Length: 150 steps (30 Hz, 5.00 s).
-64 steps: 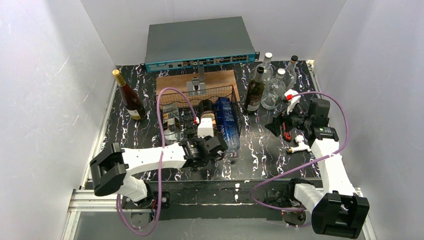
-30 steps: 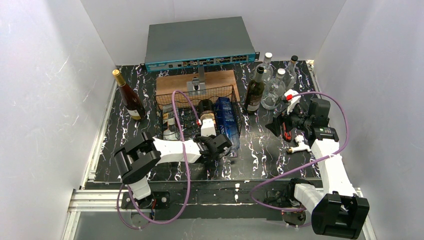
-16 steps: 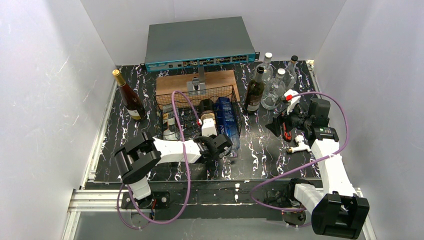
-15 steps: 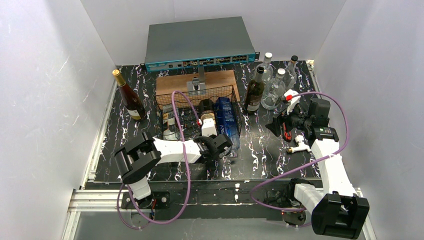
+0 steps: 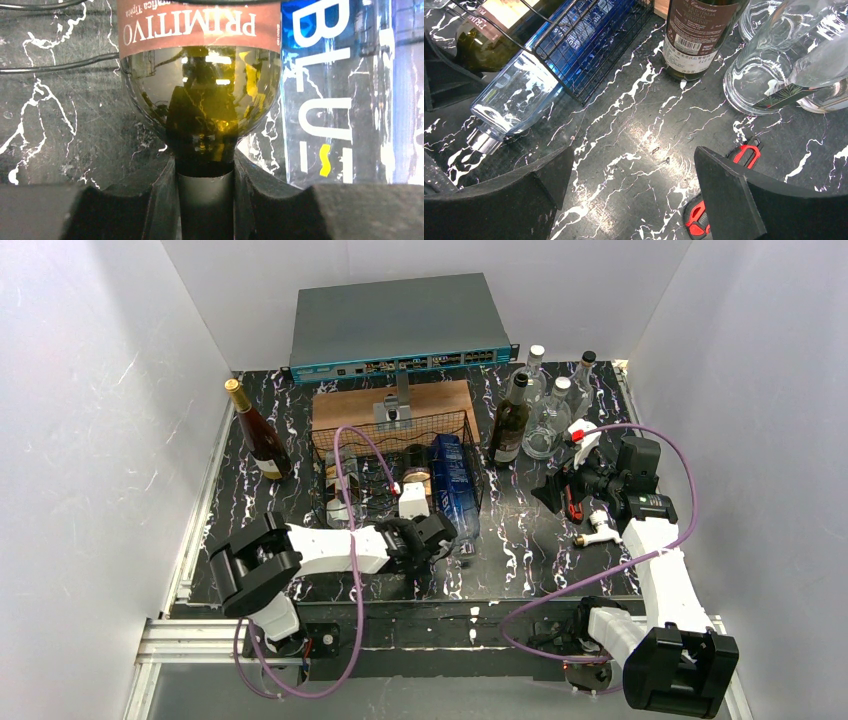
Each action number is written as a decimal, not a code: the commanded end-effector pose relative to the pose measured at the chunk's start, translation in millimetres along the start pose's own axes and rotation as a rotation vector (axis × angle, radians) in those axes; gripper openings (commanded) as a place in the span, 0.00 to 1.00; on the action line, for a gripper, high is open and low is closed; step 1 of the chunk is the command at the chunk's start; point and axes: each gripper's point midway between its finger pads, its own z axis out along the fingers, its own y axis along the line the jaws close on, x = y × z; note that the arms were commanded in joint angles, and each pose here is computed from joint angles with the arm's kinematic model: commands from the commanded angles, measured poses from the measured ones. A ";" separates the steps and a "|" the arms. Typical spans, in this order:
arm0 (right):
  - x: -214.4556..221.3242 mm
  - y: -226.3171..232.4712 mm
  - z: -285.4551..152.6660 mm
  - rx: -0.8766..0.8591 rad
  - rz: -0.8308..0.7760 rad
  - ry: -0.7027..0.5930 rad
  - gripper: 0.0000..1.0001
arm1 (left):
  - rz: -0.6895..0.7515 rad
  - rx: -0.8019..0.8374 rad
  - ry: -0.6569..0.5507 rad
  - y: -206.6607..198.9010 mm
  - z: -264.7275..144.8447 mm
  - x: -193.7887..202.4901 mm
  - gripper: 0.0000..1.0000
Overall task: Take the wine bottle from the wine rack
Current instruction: Pick up the wine bottle from the wine rack.
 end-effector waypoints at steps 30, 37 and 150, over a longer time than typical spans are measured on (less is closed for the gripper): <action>-5.5 -3.5 -3.2 0.022 -0.035 -0.020 1.00 | 0.097 0.219 0.037 32.3 -81.8 10.7 0.00; -5.3 -2.9 -3.2 0.020 -0.034 -0.022 1.00 | 0.114 0.279 0.087 33.8 -97.4 18.3 0.00; 3.0 306.2 66.5 -1.052 -0.647 -0.277 1.00 | -0.395 0.398 1.083 -42.5 -246.8 -27.9 0.00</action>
